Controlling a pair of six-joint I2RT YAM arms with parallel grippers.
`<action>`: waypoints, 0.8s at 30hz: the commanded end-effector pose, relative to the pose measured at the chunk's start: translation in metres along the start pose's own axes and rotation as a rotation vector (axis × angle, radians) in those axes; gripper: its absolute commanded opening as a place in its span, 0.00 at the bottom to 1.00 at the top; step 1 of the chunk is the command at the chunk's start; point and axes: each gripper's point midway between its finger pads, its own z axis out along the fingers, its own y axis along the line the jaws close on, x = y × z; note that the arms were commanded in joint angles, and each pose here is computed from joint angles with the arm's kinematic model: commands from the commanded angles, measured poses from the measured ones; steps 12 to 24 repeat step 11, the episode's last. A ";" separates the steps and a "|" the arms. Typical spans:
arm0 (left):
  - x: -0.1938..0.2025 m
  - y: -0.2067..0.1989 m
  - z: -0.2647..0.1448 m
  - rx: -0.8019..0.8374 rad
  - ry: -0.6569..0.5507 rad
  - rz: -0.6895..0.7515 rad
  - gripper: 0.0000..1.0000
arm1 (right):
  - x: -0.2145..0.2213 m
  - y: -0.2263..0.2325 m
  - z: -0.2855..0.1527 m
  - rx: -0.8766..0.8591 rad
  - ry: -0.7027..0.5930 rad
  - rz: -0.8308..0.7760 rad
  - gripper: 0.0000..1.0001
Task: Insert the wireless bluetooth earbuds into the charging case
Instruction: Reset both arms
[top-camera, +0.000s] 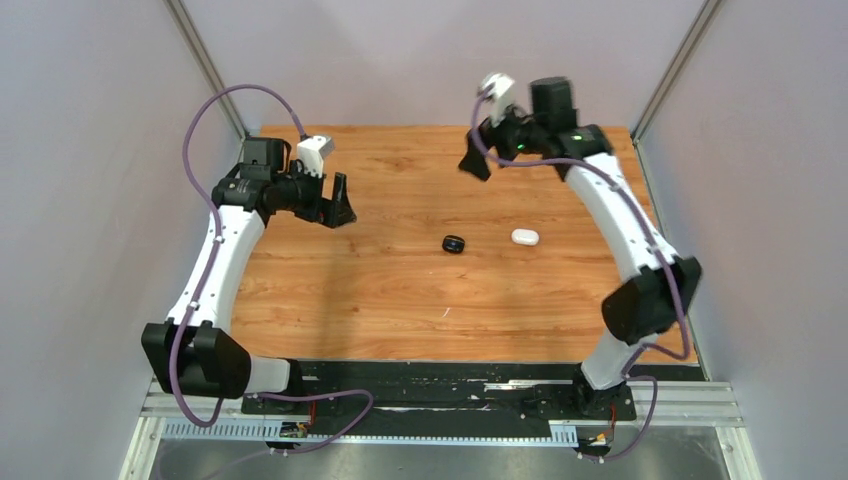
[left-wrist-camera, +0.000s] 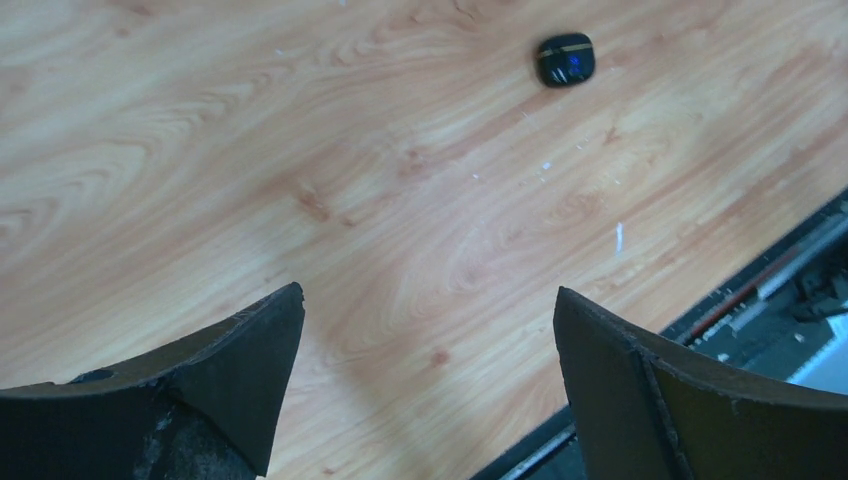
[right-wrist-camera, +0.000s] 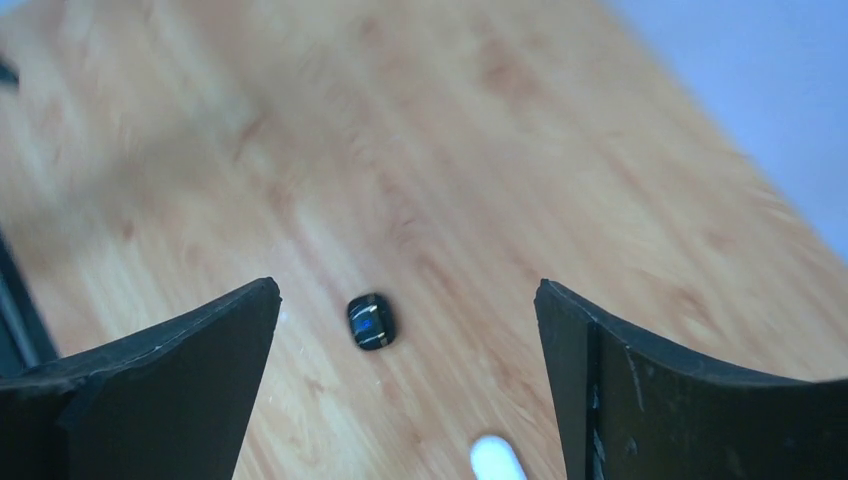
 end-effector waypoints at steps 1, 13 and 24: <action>-0.047 0.017 -0.026 -0.147 -0.141 0.116 1.00 | -0.049 -0.047 -0.081 0.352 -0.215 0.333 1.00; -0.063 0.028 -0.043 -0.266 -0.255 0.178 1.00 | -0.005 -0.044 -0.109 0.522 -0.205 0.338 1.00; -0.063 0.028 -0.043 -0.266 -0.255 0.178 1.00 | -0.005 -0.044 -0.109 0.522 -0.205 0.338 1.00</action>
